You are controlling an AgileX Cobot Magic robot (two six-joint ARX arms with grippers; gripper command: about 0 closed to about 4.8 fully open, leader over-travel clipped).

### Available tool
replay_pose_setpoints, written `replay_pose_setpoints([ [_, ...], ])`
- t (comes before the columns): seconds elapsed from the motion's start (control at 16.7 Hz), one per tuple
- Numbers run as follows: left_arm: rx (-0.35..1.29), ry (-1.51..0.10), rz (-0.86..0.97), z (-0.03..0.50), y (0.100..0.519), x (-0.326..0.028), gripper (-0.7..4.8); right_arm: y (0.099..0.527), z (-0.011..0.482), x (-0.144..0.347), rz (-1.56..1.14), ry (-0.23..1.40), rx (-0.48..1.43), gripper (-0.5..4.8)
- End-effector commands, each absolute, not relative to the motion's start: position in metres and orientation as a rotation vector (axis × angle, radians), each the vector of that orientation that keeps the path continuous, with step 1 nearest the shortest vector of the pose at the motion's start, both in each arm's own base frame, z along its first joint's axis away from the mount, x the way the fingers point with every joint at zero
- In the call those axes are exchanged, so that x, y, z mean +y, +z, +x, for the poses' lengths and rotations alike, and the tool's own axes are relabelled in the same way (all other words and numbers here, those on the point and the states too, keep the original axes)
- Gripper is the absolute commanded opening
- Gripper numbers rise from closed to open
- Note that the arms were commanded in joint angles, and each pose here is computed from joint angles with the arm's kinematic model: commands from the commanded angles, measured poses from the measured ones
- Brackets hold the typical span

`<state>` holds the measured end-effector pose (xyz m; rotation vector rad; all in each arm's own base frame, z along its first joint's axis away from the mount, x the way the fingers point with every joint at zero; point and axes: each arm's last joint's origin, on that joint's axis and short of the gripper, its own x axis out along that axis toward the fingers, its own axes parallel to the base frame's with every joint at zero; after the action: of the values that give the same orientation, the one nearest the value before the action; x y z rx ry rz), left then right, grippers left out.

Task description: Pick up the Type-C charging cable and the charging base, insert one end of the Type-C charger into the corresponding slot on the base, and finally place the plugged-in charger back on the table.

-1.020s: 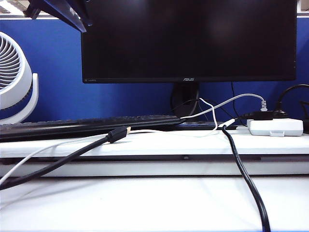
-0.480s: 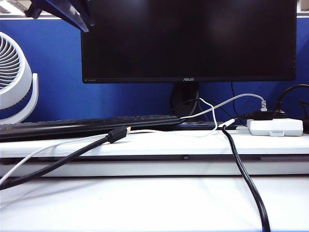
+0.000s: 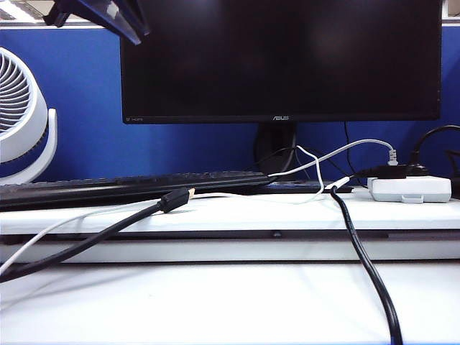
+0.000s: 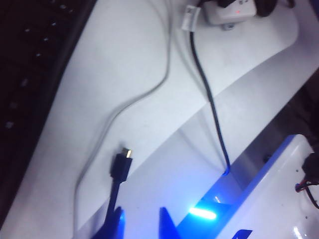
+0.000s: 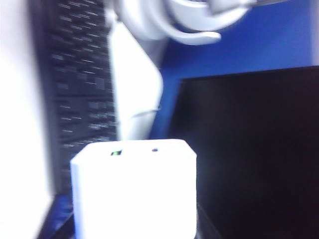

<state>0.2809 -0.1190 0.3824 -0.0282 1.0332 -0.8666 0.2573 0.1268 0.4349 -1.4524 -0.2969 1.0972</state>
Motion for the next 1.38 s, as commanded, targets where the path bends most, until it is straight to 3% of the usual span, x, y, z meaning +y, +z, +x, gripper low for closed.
replay_pose_setpoints([
  [0.06,1.015,-0.876,-0.041,0.281,0.386,-0.119,1.02,0.435,0.257,0.127,-1.442,1.106,-0.278,0.53],
  [0.36,1.014,-0.87,-0.053,0.281,0.386,-0.119,1.02,0.418,0.273,0.132,-1.269,1.082,-0.018,0.53],
  [0.72,1.012,-0.89,-0.065,0.281,0.387,-0.12,1.02,0.414,0.271,0.131,-1.155,1.111,0.07,0.52],
  [0.84,1.018,-0.887,-0.069,0.28,0.386,-0.12,1.02,0.416,0.266,0.135,-0.796,1.236,0.137,0.53],
  [1.08,1.032,-0.886,-0.071,0.279,0.386,-0.119,1.02,0.417,0.267,0.136,-0.468,1.194,0.324,0.53],
  [1.14,1.038,-0.885,-0.07,0.278,0.386,-0.119,1.02,0.417,0.263,0.137,-0.288,1.276,0.405,0.53],
  [1.32,1.126,-0.821,-0.04,0.273,0.381,-0.115,1.02,0.416,0.263,0.137,-0.298,1.256,0.414,0.53],
  [1.38,1.234,-0.756,-0.011,0.265,0.376,-0.111,1.02,0.418,0.263,0.137,-0.311,1.235,0.401,0.53],
])
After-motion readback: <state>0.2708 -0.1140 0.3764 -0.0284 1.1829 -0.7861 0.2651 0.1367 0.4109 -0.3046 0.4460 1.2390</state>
